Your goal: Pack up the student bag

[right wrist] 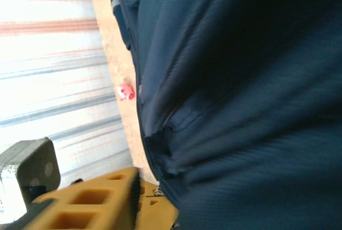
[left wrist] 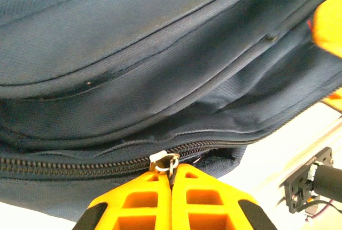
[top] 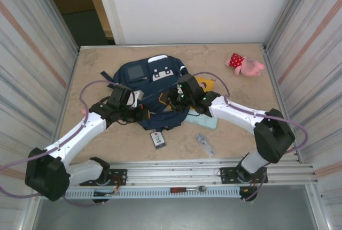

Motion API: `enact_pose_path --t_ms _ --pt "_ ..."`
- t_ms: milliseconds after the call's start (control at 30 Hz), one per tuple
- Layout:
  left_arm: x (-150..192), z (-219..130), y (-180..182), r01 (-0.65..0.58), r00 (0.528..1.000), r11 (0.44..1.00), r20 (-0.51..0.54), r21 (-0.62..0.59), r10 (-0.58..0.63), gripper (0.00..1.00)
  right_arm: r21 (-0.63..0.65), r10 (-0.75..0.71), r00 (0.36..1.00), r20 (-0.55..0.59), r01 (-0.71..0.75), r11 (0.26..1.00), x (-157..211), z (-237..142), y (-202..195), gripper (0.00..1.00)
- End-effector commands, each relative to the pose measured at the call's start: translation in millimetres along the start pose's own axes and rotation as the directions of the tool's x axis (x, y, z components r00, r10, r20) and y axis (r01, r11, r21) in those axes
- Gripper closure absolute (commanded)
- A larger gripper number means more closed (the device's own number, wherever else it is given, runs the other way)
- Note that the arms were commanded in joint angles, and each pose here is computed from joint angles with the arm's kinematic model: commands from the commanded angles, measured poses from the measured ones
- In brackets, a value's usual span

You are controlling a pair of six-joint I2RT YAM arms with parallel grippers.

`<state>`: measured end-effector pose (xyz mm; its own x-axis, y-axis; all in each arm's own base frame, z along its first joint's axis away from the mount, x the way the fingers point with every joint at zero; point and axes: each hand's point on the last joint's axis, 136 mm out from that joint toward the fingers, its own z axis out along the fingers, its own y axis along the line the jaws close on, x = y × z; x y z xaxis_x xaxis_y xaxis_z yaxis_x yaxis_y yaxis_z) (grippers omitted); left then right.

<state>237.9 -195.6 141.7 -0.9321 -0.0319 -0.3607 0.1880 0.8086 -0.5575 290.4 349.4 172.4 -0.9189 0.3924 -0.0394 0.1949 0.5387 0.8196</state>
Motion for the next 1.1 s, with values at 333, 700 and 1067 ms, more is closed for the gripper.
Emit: enact_pose_path --t_ms 333,700,1067 --pt "-38.6 -25.8 89.4 0.154 0.980 0.974 0.150 -0.168 -0.129 1.00 -0.233 -0.229 0.971 -0.065 0.208 0.950 -49.4 -96.6 81.4 1.00" --pt "-100.0 -22.4 145.2 0.204 0.962 0.925 0.243 -0.320 -0.128 1.00 -0.319 -0.298 0.950 -0.098 0.253 0.913 -54.3 -121.8 126.9 1.00" --pt "-123.5 -64.1 92.1 0.211 0.936 0.963 0.318 -0.166 -0.150 0.55 -0.280 -0.202 0.978 0.043 0.206 0.938 -66.7 -56.7 127.1 1.00"
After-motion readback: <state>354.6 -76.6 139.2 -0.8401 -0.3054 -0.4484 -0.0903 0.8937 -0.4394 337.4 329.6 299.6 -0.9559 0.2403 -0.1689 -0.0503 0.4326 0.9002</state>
